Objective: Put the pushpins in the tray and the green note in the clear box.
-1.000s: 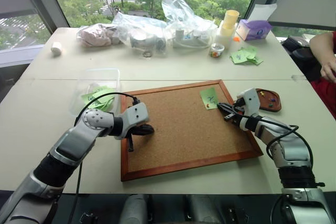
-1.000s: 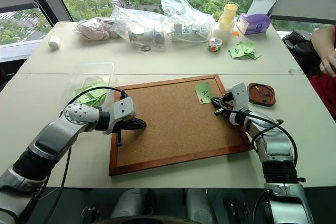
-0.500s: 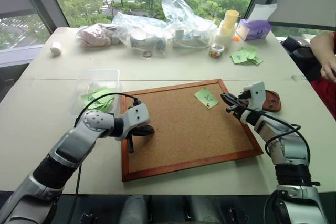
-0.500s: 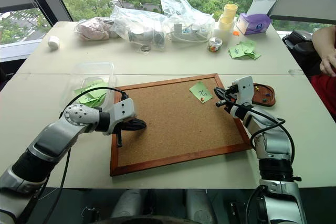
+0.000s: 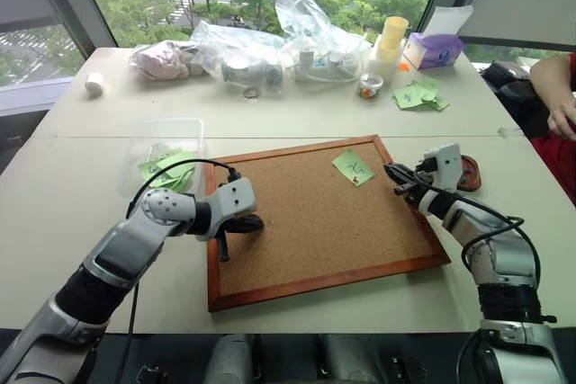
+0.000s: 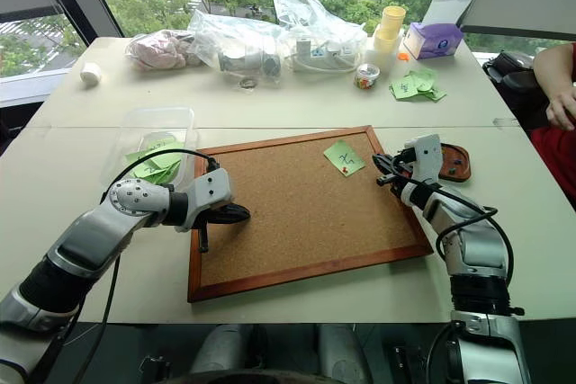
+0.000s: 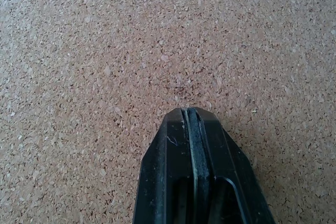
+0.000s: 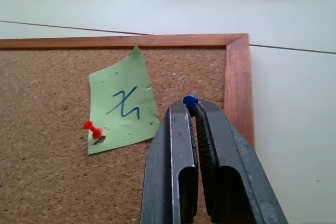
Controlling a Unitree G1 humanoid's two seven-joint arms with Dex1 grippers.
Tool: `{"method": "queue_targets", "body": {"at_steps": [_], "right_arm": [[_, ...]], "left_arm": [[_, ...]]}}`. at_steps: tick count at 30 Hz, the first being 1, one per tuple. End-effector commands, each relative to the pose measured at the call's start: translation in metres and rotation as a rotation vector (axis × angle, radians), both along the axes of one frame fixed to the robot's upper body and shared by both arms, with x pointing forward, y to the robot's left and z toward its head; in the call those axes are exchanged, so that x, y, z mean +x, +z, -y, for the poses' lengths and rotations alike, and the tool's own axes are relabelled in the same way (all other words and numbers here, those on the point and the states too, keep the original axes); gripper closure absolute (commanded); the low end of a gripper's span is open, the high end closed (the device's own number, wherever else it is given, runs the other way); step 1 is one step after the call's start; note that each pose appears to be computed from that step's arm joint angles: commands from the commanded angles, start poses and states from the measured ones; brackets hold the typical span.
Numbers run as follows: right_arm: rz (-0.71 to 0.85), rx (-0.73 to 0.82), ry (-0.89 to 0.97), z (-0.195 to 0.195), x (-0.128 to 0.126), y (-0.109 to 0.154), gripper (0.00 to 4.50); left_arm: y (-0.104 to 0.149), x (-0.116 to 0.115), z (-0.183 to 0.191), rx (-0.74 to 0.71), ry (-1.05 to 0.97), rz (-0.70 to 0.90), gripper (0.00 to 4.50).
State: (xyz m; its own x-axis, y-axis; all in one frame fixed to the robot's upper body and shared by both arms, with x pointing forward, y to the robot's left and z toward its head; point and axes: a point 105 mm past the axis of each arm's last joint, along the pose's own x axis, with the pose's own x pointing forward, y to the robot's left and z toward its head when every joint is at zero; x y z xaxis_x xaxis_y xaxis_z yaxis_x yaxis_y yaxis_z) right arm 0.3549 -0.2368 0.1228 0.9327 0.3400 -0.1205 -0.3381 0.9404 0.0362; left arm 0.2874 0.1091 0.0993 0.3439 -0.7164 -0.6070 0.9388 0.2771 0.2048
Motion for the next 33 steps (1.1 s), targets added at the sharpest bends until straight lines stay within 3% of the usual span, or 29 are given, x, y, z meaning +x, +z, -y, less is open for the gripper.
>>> {"method": "queue_targets", "body": {"at_steps": [1,12,15,22,25,29,33], "right_arm": [[0.082,-0.065,-0.215,0.057,0.002,0.037,4.45],[-0.058,-0.132,-0.426,0.099,0.011,0.008,4.45],[-0.07,-0.127,-0.428,0.101,0.012,0.004,3.46],[-0.046,-0.115,-0.454,0.109,0.012,0.009,0.02],[-0.013,-0.094,-0.446,0.108,0.012,0.015,0.02],[0.098,-0.051,-0.409,0.1,0.013,0.043,0.02],[0.149,-0.042,-0.259,0.067,0.014,0.063,0.02]], "left_arm": [[-0.014,-0.009,-0.002,0.023,-0.006,-0.061,4.5],[-0.014,-0.008,0.001,0.02,-0.018,-0.063,4.5],[-0.014,-0.008,0.0,0.02,-0.017,-0.063,4.5],[-0.014,-0.008,0.0,0.02,-0.012,-0.064,4.5],[-0.014,-0.008,0.0,0.019,-0.011,-0.064,4.5],[-0.014,-0.007,-0.001,0.02,-0.01,-0.062,4.5],[-0.014,-0.007,-0.002,0.022,-0.011,-0.062,4.5]]}}
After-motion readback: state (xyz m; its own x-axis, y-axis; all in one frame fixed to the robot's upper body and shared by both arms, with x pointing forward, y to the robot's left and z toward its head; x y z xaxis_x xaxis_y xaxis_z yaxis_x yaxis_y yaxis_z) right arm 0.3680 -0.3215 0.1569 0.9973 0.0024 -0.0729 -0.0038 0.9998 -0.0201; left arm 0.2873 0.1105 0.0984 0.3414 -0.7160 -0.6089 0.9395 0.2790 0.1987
